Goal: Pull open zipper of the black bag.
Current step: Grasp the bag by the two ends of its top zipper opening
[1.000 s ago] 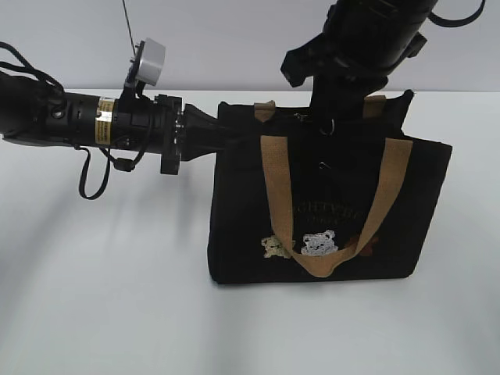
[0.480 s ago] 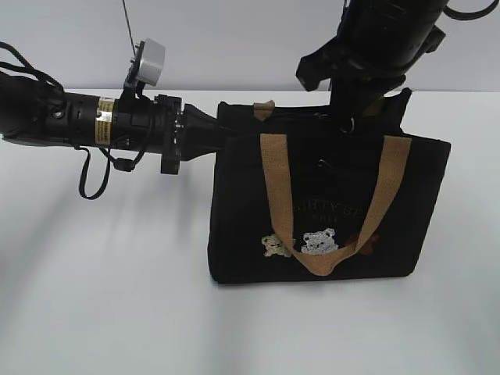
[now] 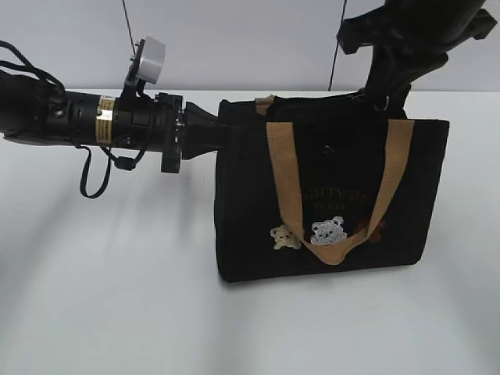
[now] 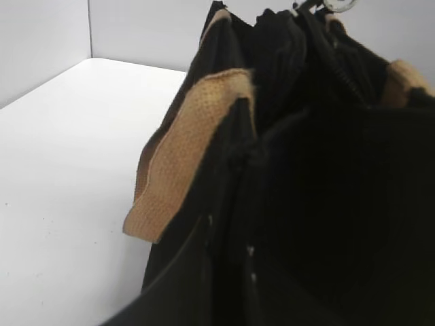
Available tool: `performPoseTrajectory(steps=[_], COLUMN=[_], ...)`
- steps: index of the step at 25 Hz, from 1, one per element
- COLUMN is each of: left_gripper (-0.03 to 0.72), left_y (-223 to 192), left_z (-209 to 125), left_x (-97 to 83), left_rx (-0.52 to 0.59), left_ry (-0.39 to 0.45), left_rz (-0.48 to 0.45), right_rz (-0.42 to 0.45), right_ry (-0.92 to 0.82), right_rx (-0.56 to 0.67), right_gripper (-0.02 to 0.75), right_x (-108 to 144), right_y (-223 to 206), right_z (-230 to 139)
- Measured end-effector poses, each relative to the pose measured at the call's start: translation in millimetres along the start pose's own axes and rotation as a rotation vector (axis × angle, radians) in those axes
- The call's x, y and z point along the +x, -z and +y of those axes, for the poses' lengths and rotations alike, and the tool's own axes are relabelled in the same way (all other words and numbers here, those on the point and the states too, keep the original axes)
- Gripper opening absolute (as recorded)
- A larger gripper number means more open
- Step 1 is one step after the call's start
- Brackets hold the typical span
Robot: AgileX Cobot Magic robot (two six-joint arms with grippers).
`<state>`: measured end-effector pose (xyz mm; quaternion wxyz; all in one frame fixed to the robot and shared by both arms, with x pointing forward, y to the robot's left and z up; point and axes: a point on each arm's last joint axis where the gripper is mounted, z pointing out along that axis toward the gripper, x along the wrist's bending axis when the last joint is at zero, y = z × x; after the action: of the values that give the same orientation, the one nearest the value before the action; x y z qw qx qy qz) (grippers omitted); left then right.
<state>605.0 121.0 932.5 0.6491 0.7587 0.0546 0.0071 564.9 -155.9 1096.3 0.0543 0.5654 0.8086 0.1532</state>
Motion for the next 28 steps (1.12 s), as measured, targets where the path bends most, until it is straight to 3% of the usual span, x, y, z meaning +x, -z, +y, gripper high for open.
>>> performPoseTrajectory(steps=[11, 17, 28], left_gripper=[0.019, 0.019, 0.019], left_y=[-2, 4, 5], left_z=[2, 0, 0], left_x=[-1.3, 2.8, 3.4], left_rx=[-0.009, 0.002, 0.003], left_ry=[-0.003, -0.002, -0.002], left_rz=[-0.011, 0.012, 0.014], right_rz=[-0.014, -0.089, -0.011], right_ry=[-0.132, -0.2, -0.231], right_rx=[-0.03, -0.038, -0.045], right_gripper=[-0.015, -0.015, -0.015], right_x=[-41, -72, -66], right_y=[14, 21, 22], right_z=[-2, -6, -5])
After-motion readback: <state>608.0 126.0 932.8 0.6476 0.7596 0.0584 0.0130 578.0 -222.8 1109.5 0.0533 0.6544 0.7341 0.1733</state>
